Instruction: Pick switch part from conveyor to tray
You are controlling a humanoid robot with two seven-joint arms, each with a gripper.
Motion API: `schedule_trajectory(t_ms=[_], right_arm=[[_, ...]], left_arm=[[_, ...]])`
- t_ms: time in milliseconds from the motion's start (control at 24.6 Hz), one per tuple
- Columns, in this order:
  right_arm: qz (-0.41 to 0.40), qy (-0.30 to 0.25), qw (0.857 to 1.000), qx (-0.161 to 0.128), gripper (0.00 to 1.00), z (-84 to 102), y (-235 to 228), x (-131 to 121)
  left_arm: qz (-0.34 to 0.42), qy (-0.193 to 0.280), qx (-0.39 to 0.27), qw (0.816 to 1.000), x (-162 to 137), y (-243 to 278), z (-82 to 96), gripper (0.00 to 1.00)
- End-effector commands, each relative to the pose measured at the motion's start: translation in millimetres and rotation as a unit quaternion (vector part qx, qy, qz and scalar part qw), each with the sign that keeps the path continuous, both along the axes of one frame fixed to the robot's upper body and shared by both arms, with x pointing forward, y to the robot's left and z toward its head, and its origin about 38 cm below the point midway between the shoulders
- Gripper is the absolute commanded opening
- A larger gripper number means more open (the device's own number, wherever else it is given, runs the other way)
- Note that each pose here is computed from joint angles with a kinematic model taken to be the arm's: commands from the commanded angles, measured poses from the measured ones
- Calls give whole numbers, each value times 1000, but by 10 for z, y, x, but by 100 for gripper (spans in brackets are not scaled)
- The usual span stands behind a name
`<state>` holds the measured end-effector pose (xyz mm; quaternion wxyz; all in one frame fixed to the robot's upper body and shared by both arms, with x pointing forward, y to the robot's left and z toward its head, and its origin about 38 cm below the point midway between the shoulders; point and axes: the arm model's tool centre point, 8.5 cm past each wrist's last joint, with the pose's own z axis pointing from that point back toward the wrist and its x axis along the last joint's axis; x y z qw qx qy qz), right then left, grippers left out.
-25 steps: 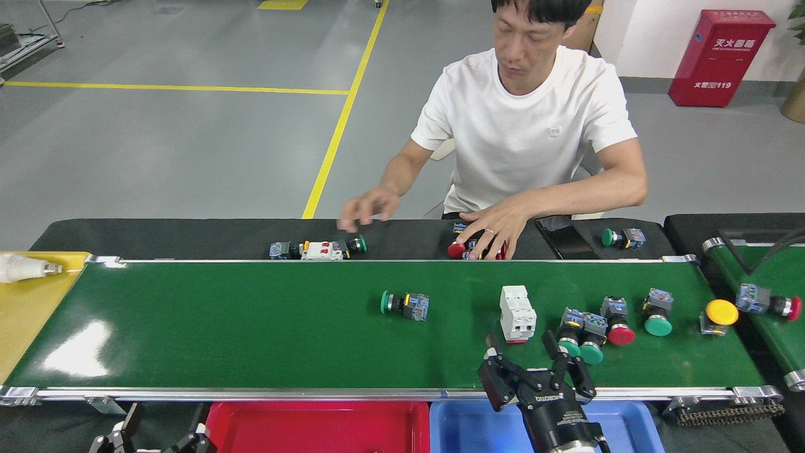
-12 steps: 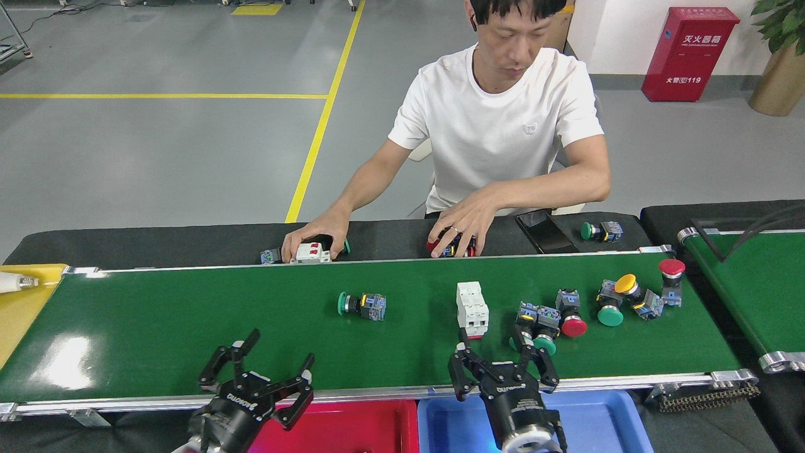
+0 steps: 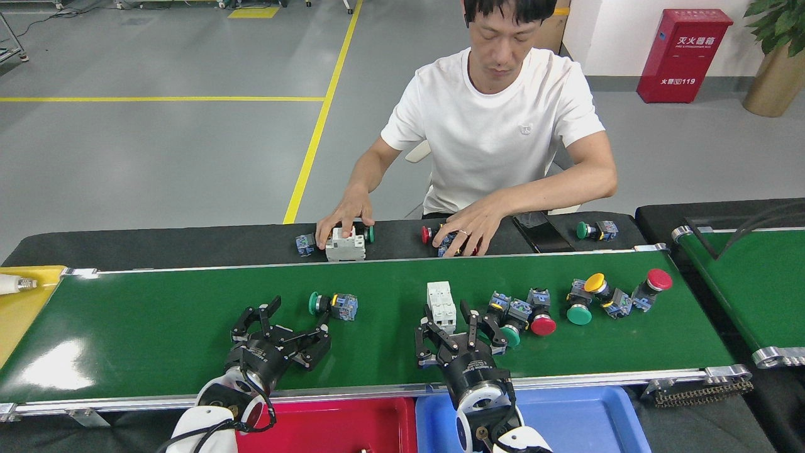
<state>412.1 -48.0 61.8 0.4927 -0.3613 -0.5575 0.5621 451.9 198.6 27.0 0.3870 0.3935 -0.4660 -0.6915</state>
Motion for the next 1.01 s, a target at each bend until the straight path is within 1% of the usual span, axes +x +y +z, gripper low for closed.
schedule_trajectory(t_ms=[0, 41, 81, 122, 162, 203, 244, 284, 325, 365, 406, 446, 487, 528, 568, 609, 649, 690, 731, 771, 812, 852, 893, 974], right_arm=[[23, -25, 999, 9, 5, 154, 47, 44], [31, -31, 999, 18, 5, 210, 65, 24], [39, -42, 998, 33, 5, 310, 76, -5], [48, -56, 996, 52, 5, 424, 44, -67], [65, -68, 994, 63, 5, 514, -45, -149], [78, -79, 991, 71, 6, 600, -118, -210], [94, -83, 989, 81, 6, 659, -216, -313], [112, -79, 986, 90, 7, 658, -308, -454], [136, -78, 983, 94, 7, 638, -400, -602], [158, -76, 980, 93, 7, 613, -457, -709], [190, -63, 976, 87, 8, 492, -540, -862], [219, -54, 971, 83, 8, 391, -626, -971], [242, -47, 965, 83, 10, 307, -759, -1074], [253, -41, 963, 88, 12, 241, -850, -1165], [269, -33, 958, 98, 13, 146, -1021, -1329], [278, -34, 954, 104, 13, 127, -1148, -1404], [289, -42, 950, 110, 14, 124, -1342, -1497], [293, -43, 949, 112, 15, 103, -1514, -1589], [273, -40, 955, 110, 17, 79, -1635, -1598], [261, -37, 958, 110, 23, 51, -1697, -1599], [258, -33, 959, 116, 41, 16, -1680, -1601], [255, -28, 959, 116, 78, -1, -1669, -1599], [256, -17, 960, 113, 95, -24, -1650, -1614], [247, -4, 963, 104, 96, -45, -1719, -1600]], left_arm=[[-1, -21, 2, 1000, 108, -28, 131, 100], [0, -19, 5, 1000, 136, -53, 124, 100], [1, -20, 9, 1000, 162, -65, 121, 100], [4, -21, 11, 1000, 194, -62, 125, 100], [6, -23, 11, 1000, 212, -57, 119, 98], [6, -23, 11, 1000, 221, -46, 110, 91], [8, -21, 12, 1000, 235, -25, 102, 81], [11, -18, 13, 1000, 248, 5, 89, 77], [14, -13, 13, 1000, 254, 33, 63, 74], [15, -11, 13, 1000, 253, 62, 45, 67], [14, -17, 9, 1000, 246, 87, 37, 52], [12, -29, 2, 1000, 228, 84, 30, 40], [8, -35, -2, 999, 205, 103, 27, 26], [12, -35, -4, 999, 190, 154, 16, 17], [19, -35, -2, 999, 169, 278, 8, 7], [19, -36, -8, 999, 156, 300, 17, 7], [19, -42, -21, 999, 139, 319, 63, 6], [16, -50, -34, 998, 85, 332, 103, 6], [15, -55, -36, 998, 17, 373, 116, 6], [14, -66, -33, 997, -66, 445, 164, 6], [14, -79, -33, 996, -149, 493, 225, 6], [14, -87, -34, 995, -240, 519, 252, 6], [15, -94, -35, 995, -380, 563, 263, 6], [19, -97, -32, 995, -716, 728, 253, 7]])
